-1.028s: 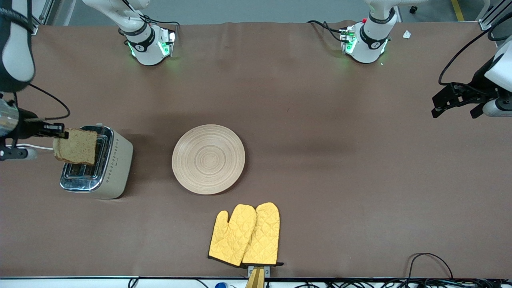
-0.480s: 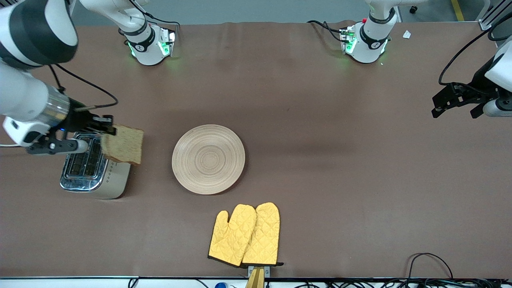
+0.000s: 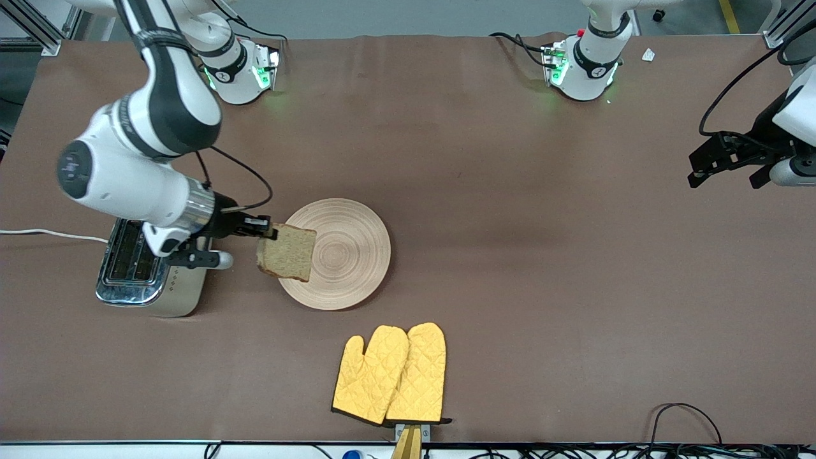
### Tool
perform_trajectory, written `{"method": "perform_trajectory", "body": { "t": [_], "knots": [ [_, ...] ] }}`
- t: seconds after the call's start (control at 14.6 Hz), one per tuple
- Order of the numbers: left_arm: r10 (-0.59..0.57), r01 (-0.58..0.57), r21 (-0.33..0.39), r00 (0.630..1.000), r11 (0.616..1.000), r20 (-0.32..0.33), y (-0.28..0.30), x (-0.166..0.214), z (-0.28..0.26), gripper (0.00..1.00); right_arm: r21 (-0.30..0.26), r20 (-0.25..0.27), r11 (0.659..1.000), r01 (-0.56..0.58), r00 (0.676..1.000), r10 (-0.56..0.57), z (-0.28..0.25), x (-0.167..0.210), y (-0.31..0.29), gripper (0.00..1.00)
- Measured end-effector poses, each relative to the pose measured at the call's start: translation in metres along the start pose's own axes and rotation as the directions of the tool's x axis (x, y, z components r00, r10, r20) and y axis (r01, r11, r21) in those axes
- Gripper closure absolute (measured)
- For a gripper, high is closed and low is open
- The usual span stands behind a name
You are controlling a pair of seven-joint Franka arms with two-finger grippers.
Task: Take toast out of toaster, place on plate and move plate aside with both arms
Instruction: 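Lower the bread onto the wooden plate and open the right gripper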
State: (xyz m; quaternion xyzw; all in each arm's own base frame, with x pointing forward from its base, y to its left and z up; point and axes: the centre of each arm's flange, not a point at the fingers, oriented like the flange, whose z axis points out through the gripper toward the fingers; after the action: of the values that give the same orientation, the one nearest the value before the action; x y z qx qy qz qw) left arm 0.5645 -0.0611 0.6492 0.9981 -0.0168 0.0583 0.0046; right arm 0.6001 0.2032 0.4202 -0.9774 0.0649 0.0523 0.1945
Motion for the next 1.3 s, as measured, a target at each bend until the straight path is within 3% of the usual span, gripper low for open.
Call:
{"method": "perform_trajectory", "body": {
  "t": [0.14, 0.27, 0.69, 0.89, 1.3],
  "knots": [
    [0.0, 0.0, 0.0, 1.0, 1.0, 0.0, 0.0, 0.0, 0.0, 0.0, 0.042, 0.04, 0.998, -0.037, 0.999, 0.035, 0.03, -0.002, -0.003, 0.89],
    [0.0, 0.0, 0.0, 1.0, 1.0, 0.0, 0.0, 0.0, 0.0, 0.0, 0.046, 0.064, 0.998, -0.047, 0.997, 0.044, 0.059, -0.003, -0.007, 0.89],
    [0.0, 0.0, 0.0, 1.0, 1.0, 0.0, 0.0, 0.0, 0.0, 0.0, 0.02, 0.047, 0.999, -0.028, 0.999, 0.027, 0.119, -0.016, -0.022, 0.89],
    [0.0, 0.0, 0.0, 1.0, 1.0, 0.0, 0.0, 0.0, 0.0, 0.0, 0.007, 0.057, 1.0, -0.018, 0.998, 0.018, 0.125, -0.01, 0.004, 0.89],
    [0.0, 0.0, 0.0, 1.0, 1.0, 0.0, 0.0, 0.0, 0.0, 0.0, -0.024, 0.126, 0.999, -0.049, 0.991, 0.052, 0.144, -0.012, 0.064, 0.89]
  ]
}}
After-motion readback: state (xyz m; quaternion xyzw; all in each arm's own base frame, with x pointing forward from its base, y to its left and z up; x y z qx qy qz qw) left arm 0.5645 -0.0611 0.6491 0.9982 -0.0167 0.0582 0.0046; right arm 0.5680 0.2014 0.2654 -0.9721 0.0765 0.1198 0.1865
